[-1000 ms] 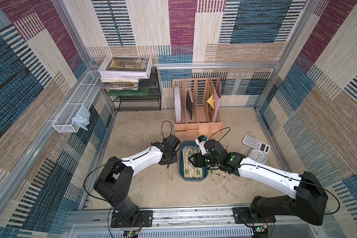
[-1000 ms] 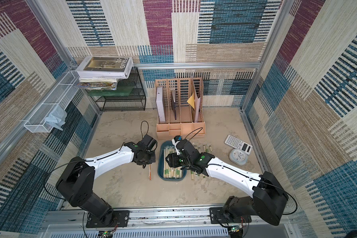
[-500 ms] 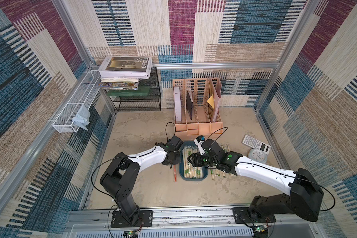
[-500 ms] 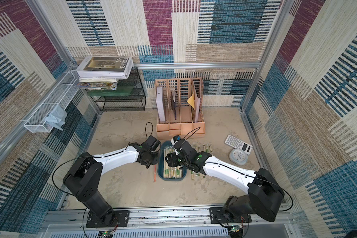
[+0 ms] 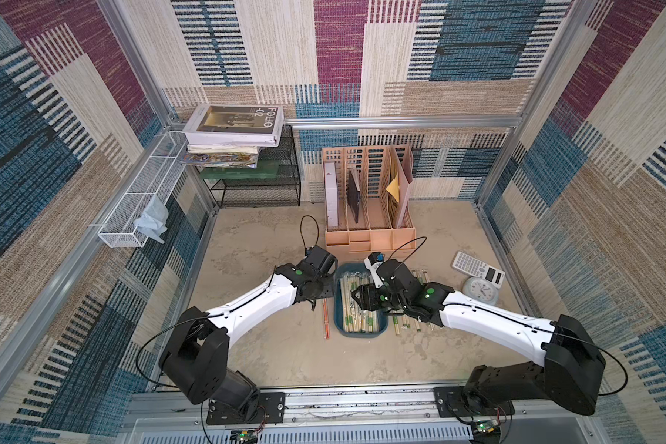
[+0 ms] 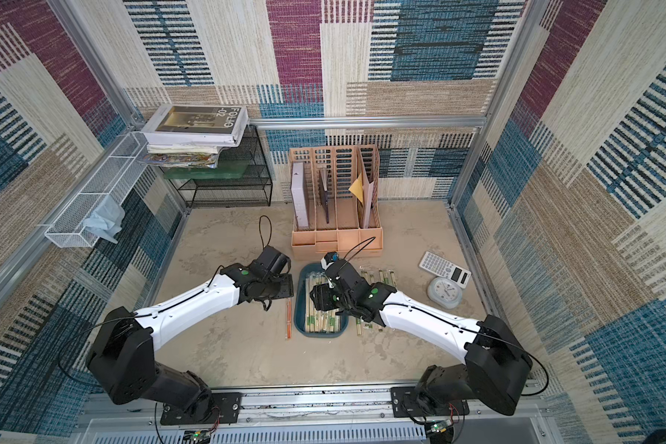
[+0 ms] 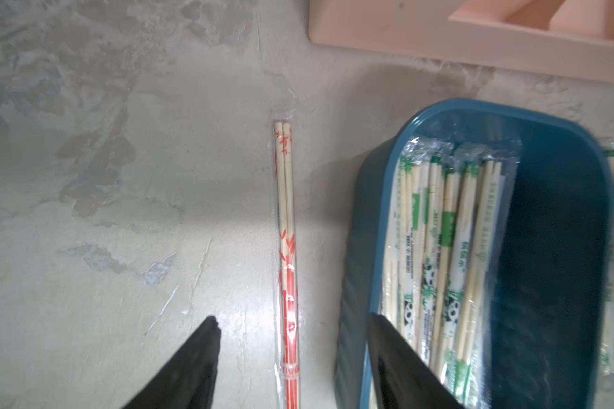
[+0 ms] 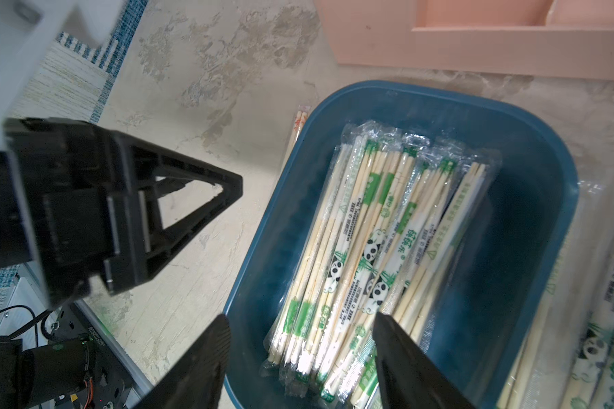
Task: Take the paired disposable chopsticks out of the storage box
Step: Place the paired disposable chopsticks at the center of the board, then pick up the paired disposable chopsticks from the storage box.
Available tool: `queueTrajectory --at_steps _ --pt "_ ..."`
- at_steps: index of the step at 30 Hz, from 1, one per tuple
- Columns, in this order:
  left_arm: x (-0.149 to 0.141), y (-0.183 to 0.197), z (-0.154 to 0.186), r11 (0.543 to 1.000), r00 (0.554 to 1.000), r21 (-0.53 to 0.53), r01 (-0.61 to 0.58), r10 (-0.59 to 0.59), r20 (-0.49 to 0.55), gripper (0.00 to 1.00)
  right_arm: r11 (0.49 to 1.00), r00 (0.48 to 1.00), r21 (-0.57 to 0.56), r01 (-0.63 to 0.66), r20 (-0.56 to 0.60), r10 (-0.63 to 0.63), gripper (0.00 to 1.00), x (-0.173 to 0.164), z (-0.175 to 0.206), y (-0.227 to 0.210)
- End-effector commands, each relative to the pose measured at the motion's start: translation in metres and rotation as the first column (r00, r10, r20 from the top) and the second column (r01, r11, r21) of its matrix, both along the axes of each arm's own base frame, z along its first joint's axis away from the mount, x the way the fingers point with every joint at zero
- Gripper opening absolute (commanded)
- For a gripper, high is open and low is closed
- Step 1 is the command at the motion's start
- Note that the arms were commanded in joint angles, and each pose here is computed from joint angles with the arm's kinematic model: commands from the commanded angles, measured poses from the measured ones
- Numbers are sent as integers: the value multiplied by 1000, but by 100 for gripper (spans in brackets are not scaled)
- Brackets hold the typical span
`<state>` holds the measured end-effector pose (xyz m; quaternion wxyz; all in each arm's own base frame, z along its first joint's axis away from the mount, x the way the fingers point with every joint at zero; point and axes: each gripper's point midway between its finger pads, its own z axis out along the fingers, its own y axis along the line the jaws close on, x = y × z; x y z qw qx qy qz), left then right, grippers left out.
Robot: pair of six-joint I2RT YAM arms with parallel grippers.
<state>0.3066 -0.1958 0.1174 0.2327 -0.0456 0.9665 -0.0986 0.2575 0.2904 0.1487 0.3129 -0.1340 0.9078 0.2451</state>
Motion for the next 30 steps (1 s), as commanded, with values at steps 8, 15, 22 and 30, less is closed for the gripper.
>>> queueTrajectory --at_steps 8,15,22,30 --pt "-6 -50 32 995 995 -57 87 -84 56 70 992 992 -1 128 -8 -128 67 13 -7 -56" --pt "-10 -99 13 990 991 -24 136 -136 19 69 976 977 46 214 -22 -214 68 13 -10 -104" --pt "-10 -129 -19 986 986 5 165 -165 -38 61 969 970 41 244 -31 -243 68 7 -16 -123" --pt "-13 -145 -52 982 979 46 184 -179 -99 39 969 970 62 237 -61 -233 68 0 -25 -123"
